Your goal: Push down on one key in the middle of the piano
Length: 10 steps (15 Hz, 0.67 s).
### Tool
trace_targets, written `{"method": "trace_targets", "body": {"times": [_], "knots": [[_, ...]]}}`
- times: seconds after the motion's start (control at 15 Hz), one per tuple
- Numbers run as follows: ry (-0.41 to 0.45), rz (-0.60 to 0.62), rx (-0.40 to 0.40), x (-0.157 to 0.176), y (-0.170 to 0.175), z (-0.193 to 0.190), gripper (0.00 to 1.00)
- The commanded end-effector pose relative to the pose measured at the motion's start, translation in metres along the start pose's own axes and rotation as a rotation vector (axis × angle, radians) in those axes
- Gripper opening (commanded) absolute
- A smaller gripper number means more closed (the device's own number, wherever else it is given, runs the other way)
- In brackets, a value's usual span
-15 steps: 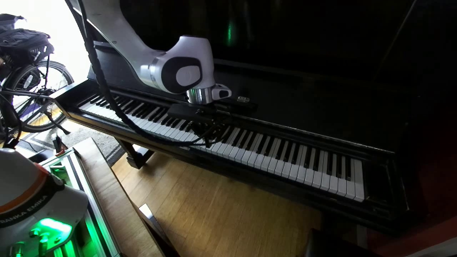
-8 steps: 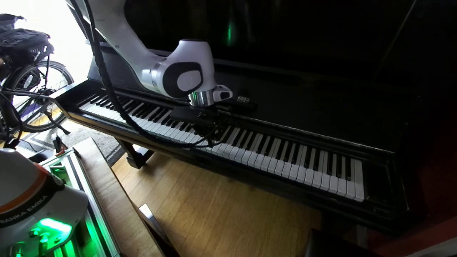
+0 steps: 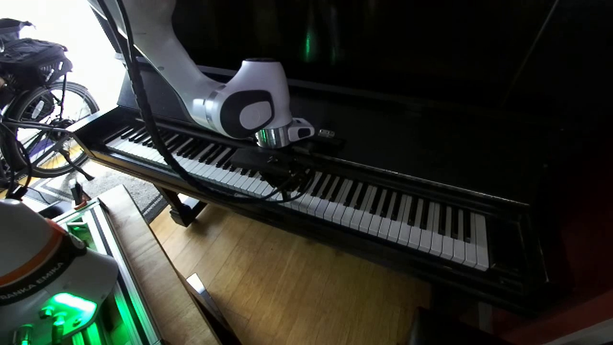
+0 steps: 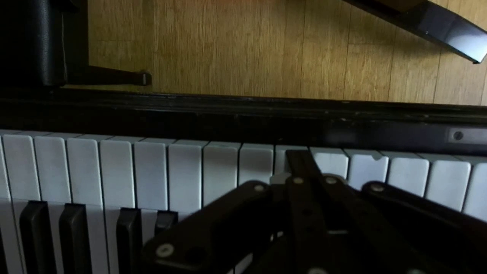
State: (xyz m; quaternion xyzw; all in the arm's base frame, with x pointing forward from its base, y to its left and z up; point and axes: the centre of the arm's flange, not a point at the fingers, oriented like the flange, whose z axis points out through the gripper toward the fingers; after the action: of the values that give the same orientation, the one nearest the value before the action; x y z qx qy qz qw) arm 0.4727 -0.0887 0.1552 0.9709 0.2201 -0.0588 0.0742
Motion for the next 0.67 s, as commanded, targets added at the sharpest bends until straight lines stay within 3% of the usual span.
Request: {"method": "trace_targets", "body": {"times": [0.0, 0.6], "knots": [[0.007, -0.005, -0.014, -0.001, 0.001, 0.010, 0.00], [0.001, -0.006, -0.009, -0.002, 0.000, 0.021, 0.00]]}}
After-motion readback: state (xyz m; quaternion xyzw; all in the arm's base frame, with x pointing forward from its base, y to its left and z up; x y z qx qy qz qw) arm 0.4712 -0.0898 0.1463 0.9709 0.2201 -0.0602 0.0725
